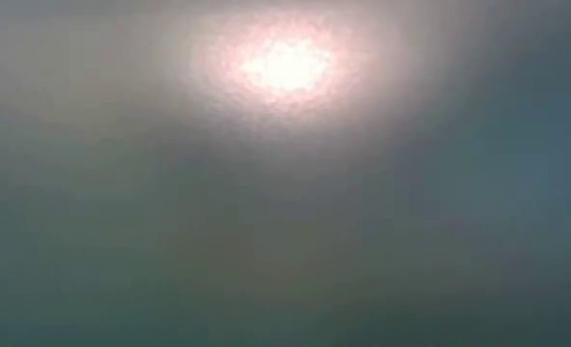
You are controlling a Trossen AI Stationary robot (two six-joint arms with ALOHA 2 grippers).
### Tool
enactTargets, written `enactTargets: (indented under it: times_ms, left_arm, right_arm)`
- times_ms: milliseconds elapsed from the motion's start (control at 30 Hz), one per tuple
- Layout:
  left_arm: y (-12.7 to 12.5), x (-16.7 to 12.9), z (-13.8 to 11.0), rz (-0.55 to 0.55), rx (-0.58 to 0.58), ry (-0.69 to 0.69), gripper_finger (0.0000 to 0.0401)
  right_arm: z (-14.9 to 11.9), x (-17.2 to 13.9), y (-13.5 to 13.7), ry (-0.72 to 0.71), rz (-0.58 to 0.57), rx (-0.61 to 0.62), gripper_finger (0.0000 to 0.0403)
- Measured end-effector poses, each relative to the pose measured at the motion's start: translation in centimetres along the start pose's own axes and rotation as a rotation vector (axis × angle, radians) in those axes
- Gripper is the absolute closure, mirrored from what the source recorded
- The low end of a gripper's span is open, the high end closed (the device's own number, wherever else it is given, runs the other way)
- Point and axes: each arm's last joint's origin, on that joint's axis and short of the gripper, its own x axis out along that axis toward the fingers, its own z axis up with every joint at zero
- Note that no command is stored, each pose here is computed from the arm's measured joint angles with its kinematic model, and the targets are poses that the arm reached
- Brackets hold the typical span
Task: Pick & Place Kitchen Items
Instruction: Put the blue table knife into the green bin
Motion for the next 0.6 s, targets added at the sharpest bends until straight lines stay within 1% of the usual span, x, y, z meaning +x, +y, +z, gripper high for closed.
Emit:
enactTargets:
  times_ms: [133,333,600]
  left_arm:
    - [0.0,0.6,-0.8,-0.008,-0.023,-0.039,0.025]
    - [-0.1,1.7,-2.4,-0.007,-0.09,-0.09,0.025]
    - [0.0,1.7,-2.7,0.012,-0.132,-0.08,0.0251]
  right_arm:
    - [-1.1,0.9,0.0,0.0,-0.011,0.002,0.0131]
    - [-1.7,1.4,-0.1,0.02,-0.019,-0.003,0.0131]
    - [-1.7,1.4,0.2,0.028,0.063,0.0,0.0131]
